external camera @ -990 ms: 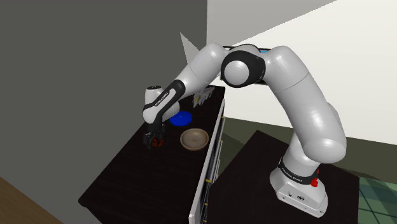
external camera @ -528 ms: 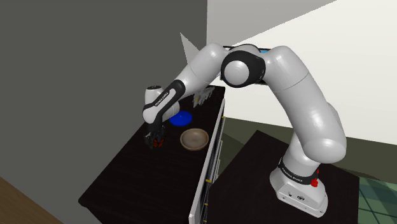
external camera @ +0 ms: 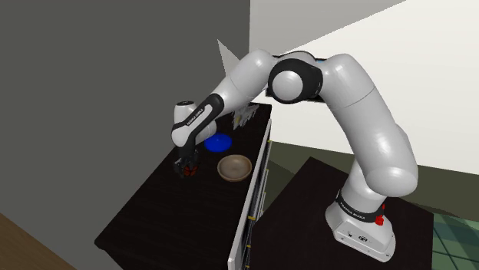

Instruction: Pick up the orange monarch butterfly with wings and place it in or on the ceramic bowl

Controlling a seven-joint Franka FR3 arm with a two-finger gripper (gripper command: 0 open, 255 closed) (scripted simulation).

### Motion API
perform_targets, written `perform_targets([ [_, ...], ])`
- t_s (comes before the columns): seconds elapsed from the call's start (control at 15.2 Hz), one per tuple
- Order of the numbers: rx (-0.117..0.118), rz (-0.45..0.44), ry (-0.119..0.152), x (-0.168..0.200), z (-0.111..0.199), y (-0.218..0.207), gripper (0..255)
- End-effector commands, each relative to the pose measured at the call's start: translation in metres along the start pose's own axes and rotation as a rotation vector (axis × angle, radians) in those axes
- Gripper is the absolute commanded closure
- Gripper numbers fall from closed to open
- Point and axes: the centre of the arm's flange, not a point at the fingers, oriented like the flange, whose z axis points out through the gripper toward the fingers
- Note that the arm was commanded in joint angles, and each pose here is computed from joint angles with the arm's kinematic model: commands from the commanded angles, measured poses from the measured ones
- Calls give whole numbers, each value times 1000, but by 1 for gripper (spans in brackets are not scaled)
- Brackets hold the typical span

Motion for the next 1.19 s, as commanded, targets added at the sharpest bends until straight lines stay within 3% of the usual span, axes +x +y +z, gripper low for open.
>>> perform_targets([
  [0.0,0,0,0,0,-10,-1,255],
  [1.12,0,0,0,2,-99,-17,255],
])
